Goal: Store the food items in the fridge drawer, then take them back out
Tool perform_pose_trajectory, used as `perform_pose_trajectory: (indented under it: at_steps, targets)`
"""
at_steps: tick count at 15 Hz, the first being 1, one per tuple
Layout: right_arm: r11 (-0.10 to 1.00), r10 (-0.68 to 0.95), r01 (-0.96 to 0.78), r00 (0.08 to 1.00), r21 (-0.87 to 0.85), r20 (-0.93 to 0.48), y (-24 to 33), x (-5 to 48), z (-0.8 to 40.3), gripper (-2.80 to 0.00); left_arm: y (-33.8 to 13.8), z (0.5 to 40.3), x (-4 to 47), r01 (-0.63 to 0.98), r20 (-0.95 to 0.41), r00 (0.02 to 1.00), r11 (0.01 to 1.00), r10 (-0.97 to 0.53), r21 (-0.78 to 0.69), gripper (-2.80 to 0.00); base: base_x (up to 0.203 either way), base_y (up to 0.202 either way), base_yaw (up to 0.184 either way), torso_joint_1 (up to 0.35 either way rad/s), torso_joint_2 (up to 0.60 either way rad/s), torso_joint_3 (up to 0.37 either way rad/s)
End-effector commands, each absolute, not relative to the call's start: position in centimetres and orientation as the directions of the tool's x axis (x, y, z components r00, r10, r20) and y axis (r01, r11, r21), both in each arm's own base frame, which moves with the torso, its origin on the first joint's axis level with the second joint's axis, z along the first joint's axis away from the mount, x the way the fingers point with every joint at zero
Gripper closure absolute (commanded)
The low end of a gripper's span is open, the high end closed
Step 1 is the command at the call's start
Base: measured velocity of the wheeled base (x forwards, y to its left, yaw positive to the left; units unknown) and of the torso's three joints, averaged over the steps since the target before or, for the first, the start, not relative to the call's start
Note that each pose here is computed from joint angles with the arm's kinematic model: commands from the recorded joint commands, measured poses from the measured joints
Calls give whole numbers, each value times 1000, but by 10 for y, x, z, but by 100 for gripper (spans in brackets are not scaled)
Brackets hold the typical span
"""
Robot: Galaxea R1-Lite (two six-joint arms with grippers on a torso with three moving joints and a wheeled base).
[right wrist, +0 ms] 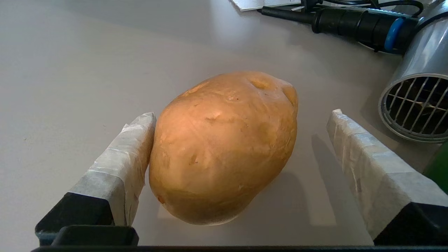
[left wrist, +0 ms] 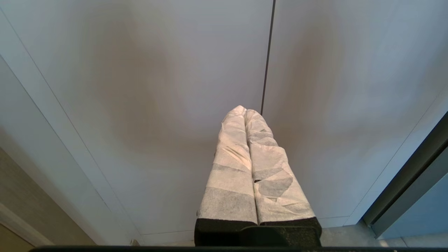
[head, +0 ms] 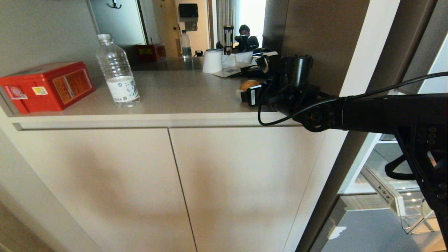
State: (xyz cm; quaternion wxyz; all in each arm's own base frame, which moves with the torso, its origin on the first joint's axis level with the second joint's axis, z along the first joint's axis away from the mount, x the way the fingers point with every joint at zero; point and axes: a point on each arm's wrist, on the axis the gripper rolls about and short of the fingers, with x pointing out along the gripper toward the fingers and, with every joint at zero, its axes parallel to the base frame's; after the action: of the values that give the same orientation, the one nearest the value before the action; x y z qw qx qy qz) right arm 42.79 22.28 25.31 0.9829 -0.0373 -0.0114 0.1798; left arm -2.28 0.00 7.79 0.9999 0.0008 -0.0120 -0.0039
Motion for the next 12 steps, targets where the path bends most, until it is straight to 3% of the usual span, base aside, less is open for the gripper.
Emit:
perform_pose_trajectory:
  at_steps: [1, 12]
  targets:
    - [933, 354, -352, 935, -80, 12, 223, 427, 254, -280, 0, 75, -22, 8, 14, 1000, 1000, -8, 2, 0, 0, 0, 0, 0, 0, 0]
    - [933, 350, -350, 937, -88, -17, 223, 427, 251, -280, 0, 75, -22, 8, 14, 1000, 1000, -8, 2, 0, 0, 0, 0, 0, 0, 0]
